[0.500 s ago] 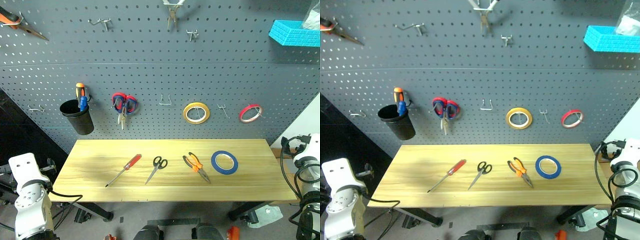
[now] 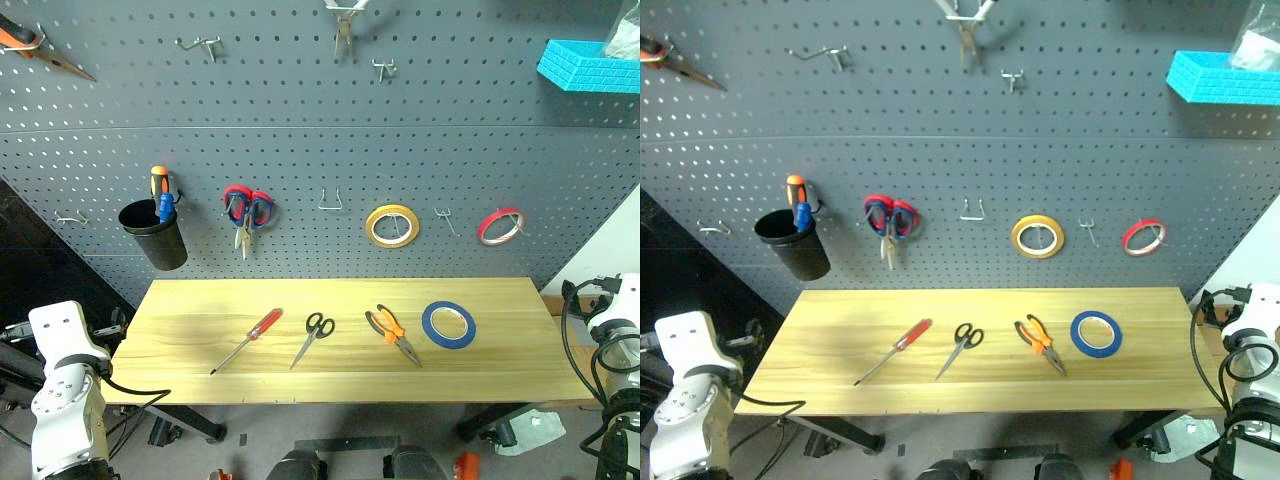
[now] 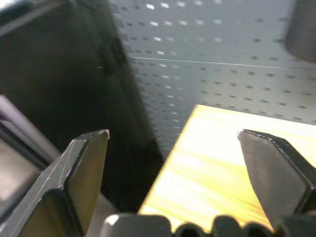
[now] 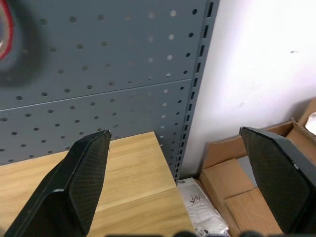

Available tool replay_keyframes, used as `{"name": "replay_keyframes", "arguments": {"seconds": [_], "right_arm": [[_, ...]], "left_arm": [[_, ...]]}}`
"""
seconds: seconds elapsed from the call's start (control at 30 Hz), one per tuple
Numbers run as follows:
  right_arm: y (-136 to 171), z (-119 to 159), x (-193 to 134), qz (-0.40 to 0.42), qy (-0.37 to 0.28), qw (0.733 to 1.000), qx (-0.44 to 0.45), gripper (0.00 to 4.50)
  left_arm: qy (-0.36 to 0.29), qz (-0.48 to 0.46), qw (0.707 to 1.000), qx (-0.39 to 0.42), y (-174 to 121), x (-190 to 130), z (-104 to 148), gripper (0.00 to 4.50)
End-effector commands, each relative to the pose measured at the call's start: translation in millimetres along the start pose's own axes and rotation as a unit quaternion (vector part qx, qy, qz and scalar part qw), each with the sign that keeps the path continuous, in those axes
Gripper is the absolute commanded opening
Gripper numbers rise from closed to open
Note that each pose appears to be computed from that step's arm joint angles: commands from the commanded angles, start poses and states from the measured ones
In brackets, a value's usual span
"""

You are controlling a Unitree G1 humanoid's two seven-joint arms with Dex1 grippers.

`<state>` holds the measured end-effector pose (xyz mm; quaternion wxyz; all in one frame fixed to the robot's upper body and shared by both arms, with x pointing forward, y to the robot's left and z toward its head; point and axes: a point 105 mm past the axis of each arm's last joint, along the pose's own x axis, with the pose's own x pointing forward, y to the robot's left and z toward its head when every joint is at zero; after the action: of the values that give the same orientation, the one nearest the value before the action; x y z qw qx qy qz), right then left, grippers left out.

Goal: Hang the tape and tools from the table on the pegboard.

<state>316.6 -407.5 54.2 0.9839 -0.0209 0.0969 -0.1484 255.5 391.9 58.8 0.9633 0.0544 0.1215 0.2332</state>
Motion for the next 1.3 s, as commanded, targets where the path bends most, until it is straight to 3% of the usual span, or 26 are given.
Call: {"name": "replay_keyframes", "arguments": {"seconds": [0.03,0.13,0.33,0.47,0.6,0.77,0.87,1.07,1.3], "right_arm": [[21.7,14.4,-0.1,0.064,-0.02,0.997,-0.031,4.5],[48.5,13.0,-5.3,0.133,-0.006,0.989,-0.062,4.5],[111.6,22.7,-29.0,0.268,-0.012,0.954,-0.138,4.5],[151.0,25.9,-51.5,0.351,0.004,0.922,-0.16,4.5],[174.2,18.7,-68.3,0.409,0.046,0.89,-0.197,4.5],[195.1,7.0,-82.5,0.466,0.094,0.842,-0.254,4.5],[205.8,1.3,-81.5,0.475,0.111,0.831,-0.266,4.5],[218.6,-11.5,-60.8,0.449,0.135,0.836,-0.285,4.5],[211.5,-23.4,-32.5,0.417,0.152,0.835,-0.326,4.5]], "left_arm": [[-0.06,-0.057,0.996,0.019,-19.5,-4.8,33.5,4.47],[-0.074,-0.096,0.988,0.091,-35.5,-7.8,42.5,4.47],[-0.073,-0.203,0.97,0.115,-77.1,-17.9,41.2,4.47],[-0.068,-0.337,0.93,0.128,-113.1,-40.4,42.0,4.47],[-0.079,-0.474,0.858,0.179,-152.4,-72.8,47.9,4.47],[-0.088,-0.552,0.799,0.221,-182.1,-89.6,59.6,4.47],[-0.073,-0.609,0.757,0.224,-197.4,-104.6,61.2,4.47],[-0.064,-0.67,0.695,0.253,-212.7,-116.1,65.7,4.47],[-0.076,-0.695,0.66,0.276,-226.8,-114.4,73.3,4.47]]}}
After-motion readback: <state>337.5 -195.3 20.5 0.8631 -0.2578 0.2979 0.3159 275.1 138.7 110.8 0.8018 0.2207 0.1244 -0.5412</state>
